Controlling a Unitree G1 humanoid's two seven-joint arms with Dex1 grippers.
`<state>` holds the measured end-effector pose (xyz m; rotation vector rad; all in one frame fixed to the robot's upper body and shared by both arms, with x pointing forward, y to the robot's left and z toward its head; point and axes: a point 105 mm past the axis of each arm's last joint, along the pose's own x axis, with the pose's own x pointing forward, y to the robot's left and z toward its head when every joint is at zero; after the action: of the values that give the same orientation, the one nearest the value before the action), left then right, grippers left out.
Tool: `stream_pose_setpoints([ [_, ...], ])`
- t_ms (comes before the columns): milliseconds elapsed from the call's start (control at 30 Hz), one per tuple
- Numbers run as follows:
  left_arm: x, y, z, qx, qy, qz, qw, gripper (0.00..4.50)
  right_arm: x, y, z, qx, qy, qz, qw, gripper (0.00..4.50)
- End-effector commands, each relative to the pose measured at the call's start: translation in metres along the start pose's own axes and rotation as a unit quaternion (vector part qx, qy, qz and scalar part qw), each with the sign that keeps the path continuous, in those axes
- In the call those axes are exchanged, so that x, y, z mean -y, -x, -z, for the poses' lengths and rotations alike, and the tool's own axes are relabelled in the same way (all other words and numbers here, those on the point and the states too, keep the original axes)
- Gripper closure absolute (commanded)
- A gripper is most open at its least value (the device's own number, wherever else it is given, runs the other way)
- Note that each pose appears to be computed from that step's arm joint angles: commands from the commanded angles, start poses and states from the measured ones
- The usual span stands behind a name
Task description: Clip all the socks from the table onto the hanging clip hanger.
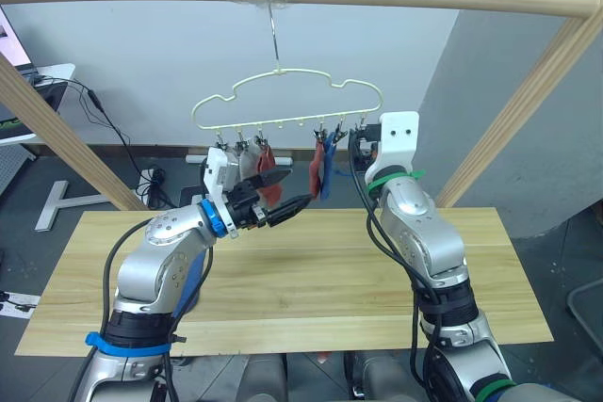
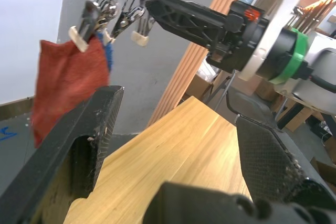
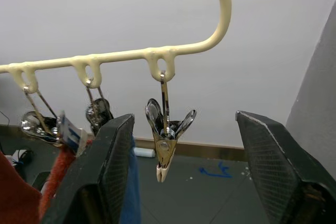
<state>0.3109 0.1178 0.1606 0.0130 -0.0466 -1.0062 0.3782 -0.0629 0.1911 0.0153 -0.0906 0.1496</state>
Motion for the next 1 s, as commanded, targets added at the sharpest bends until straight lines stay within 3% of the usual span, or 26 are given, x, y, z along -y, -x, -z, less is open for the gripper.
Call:
stream_pose_setpoints([
  [33, 0.005, -0.002, -0.011, 0.016, -0.015, 0.012, 1.000, 0.56, -0.003, -0.004, -0.020, 0.035, -0.004, 0.001, 0.999, 1.30],
  [367, 0.008, -0.006, -0.017, 0.021, -0.019, 0.008, 1.000, 0.56, -0.031, -0.013, -0.022, 0.033, -0.036, -0.035, 0.998, 1.30],
  [667, 0.013, -0.008, -0.022, 0.022, -0.018, 0.006, 1.000, 0.56, -0.028, -0.017, -0.018, 0.024, -0.065, -0.026, 0.997, 1.30],
  [767, 0.015, -0.009, -0.023, 0.021, -0.017, 0.005, 1.000, 0.56, -0.023, -0.018, -0.018, 0.023, -0.080, -0.015, 0.996, 2.20],
  [1000, 0.017, -0.009, -0.024, 0.020, -0.015, 0.005, 1.000, 0.56, -0.018, -0.015, -0.027, 0.049, -0.095, -0.009, 0.994, 2.20],
])
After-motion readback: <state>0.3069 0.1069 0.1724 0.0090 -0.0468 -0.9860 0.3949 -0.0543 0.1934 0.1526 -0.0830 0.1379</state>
